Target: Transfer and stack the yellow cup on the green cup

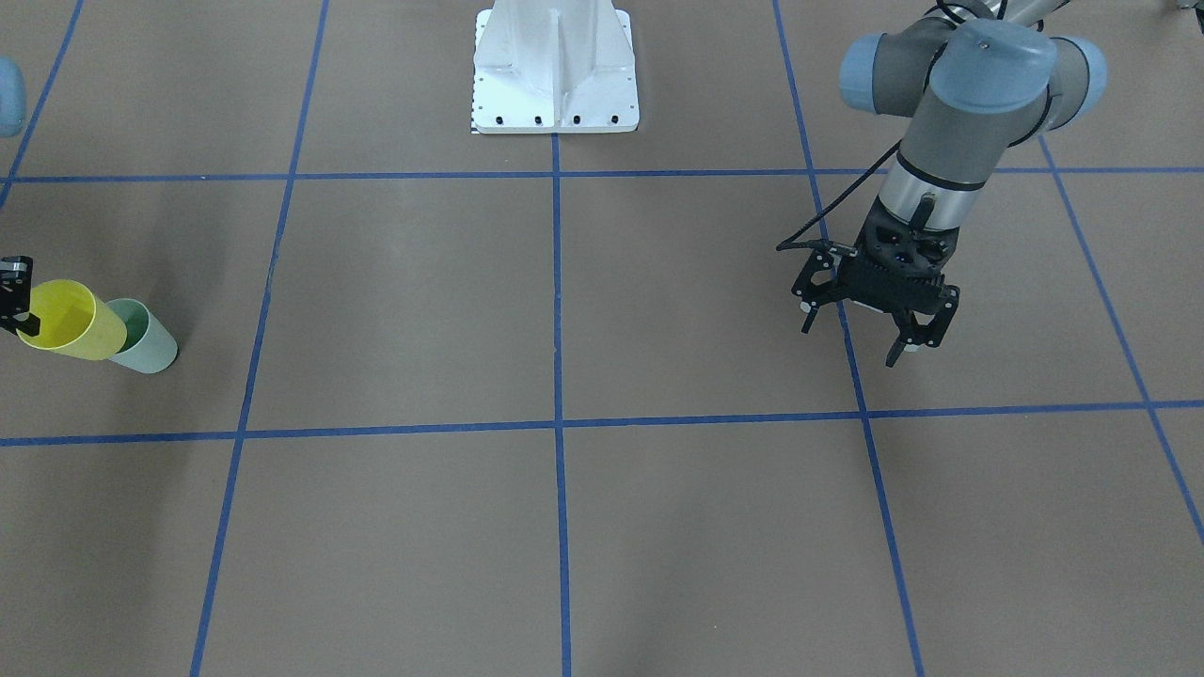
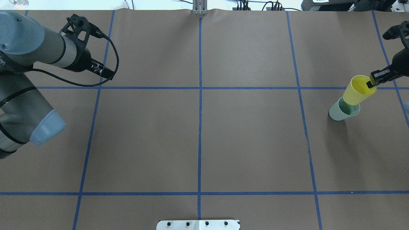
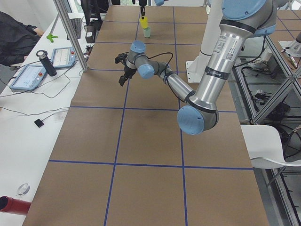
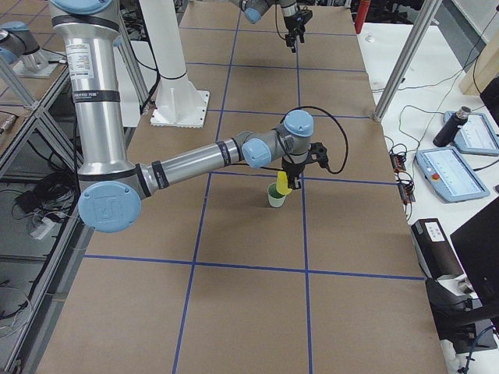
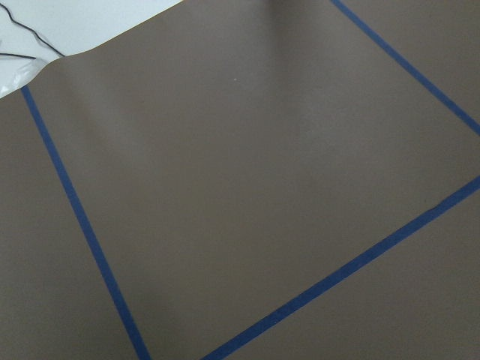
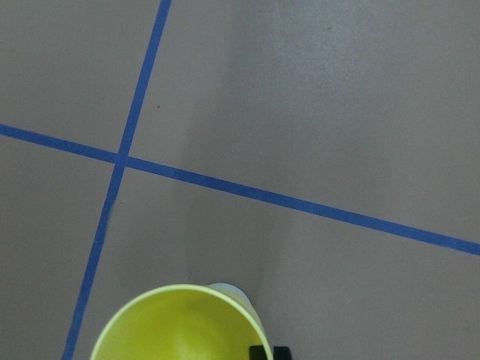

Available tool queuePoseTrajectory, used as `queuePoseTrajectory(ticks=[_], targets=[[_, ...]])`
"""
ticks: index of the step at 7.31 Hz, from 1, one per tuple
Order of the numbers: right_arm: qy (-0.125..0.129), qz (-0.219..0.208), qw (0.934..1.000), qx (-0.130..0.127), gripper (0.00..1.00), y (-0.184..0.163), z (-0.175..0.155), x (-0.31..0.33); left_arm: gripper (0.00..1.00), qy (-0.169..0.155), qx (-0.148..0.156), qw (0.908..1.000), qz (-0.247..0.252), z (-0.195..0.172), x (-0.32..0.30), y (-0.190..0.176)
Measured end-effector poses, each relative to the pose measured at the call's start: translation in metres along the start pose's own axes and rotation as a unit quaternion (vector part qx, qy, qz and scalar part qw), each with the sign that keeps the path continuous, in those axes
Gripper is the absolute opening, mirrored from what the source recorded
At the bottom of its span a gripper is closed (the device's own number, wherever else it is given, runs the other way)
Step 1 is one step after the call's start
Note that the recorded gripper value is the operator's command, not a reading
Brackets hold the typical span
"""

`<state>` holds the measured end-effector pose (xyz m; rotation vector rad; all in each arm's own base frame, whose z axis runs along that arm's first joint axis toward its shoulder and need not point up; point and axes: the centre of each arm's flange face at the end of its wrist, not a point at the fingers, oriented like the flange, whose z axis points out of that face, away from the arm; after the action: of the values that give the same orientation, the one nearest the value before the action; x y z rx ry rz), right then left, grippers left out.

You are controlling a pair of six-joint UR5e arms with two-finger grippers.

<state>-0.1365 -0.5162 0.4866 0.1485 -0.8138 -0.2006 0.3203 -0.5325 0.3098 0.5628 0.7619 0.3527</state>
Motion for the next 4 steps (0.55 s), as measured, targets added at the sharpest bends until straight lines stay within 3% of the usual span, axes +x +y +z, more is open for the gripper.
queuePoseTrajectory(ticks=[4], targets=[[-0.001,-0.003,0.9999,-0.012,0.0,0.0042,0.0069,-0.0079,1.0,0.001,-0.007,1.0,-0.004,-0.0011,-0.0056,0.0008]])
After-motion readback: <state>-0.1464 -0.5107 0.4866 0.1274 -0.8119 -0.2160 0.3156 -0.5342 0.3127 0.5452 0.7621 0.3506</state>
